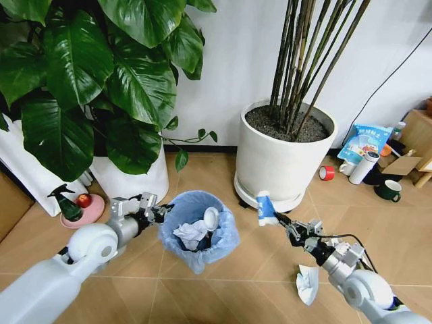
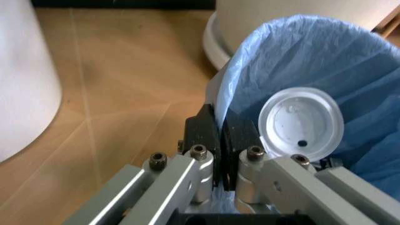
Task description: Pick up the trash bin and place the garbage on the floor into it.
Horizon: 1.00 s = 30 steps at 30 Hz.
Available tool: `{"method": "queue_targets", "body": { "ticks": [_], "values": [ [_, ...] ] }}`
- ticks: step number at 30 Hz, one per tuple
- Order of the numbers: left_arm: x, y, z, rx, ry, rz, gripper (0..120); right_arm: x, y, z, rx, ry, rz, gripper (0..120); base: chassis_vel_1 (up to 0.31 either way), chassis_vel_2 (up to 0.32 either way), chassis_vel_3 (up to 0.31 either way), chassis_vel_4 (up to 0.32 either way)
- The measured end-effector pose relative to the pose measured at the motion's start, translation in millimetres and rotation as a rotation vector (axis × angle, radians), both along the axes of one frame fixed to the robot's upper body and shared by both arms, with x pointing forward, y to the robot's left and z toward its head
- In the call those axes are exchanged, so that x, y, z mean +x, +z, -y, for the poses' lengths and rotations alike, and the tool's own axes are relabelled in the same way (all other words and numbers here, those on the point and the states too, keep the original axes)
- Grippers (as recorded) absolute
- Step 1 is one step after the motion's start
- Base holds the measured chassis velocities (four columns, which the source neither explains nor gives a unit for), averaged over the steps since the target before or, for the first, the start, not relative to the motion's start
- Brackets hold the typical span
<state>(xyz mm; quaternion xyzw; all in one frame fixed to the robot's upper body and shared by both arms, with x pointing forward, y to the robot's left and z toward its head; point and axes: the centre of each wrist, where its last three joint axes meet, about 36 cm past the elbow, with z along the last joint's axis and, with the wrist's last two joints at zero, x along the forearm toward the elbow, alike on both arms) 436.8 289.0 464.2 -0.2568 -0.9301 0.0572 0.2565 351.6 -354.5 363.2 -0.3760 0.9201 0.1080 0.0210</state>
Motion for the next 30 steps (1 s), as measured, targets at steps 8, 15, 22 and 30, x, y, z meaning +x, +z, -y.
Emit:
{"method": "queue_targets", "body": {
  "ticks": [8,15,22,30],
  "values": [
    [-5,-3,8,0.011,-0.042,-0.018,0,22,17,-14,0.057,0.121,0.062,0,0.0,0.0,0.0,0.0],
    [0,-8,15,0.015,-0.063,-0.024,0,38,11,-20,0.076,0.208,0.052,0,0.0,0.0,0.0,0.0],
    [8,-11,26,0.024,-0.087,-0.027,0,56,-8,-27,0.059,0.268,0.014,0,0.0,0.0,0.0,0.0],
    [13,-10,35,0.02,-0.106,-0.025,0,75,-21,-46,0.064,0.311,-0.005,0,0.0,0.0,0.0,0.0]
  ]
}}
